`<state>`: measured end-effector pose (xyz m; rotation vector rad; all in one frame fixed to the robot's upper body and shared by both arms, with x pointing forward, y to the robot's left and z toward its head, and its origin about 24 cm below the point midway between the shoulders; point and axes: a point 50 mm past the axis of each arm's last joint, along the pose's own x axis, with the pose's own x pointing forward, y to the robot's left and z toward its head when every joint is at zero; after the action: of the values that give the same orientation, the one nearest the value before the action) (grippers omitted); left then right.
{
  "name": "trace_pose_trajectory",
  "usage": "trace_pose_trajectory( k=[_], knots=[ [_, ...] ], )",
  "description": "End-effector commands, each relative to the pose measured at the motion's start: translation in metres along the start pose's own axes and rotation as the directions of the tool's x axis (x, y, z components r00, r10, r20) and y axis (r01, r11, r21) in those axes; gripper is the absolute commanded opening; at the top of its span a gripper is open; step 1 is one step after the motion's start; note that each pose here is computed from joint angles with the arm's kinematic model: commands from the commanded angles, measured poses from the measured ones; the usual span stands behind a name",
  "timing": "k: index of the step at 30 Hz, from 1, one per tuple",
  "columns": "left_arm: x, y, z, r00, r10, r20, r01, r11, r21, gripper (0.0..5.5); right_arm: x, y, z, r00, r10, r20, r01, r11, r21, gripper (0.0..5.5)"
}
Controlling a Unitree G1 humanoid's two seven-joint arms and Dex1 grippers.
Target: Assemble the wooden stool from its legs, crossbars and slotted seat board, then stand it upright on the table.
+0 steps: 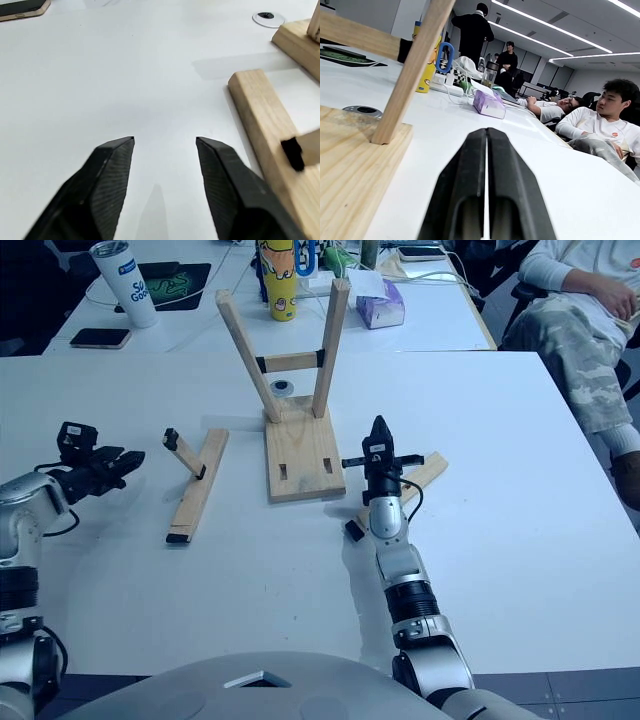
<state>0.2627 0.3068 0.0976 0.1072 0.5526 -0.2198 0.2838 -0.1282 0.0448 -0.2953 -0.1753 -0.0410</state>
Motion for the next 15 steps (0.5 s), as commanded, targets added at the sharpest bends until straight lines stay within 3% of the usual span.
trace_pose_trajectory(
  k=[1, 5, 15],
  knots=[
    [-0.012, -0.016, 0.001, 0.983, -0.157, -0.092, 0.160, 0.987, 0.023, 2.94, -0.003, -0.002, -0.002, 1.000, -0.017, -0.008, 0.017, 1.000, -0.007, 0.00],
    [-0.016, -0.031, 0.008, 0.968, -0.227, -0.102, 0.231, 0.973, 0.025, 3.36, -0.002, -0.003, -0.003, 1.000, -0.017, -0.009, 0.017, 1.000, -0.008, 0.00],
    [-0.011, -0.066, -0.019, 0.935, -0.299, -0.190, 0.301, 0.954, -0.019, 3.36, -0.003, -0.001, -0.002, 1.000, -0.019, -0.005, 0.019, 1.000, -0.009, 0.00]
  ],
)
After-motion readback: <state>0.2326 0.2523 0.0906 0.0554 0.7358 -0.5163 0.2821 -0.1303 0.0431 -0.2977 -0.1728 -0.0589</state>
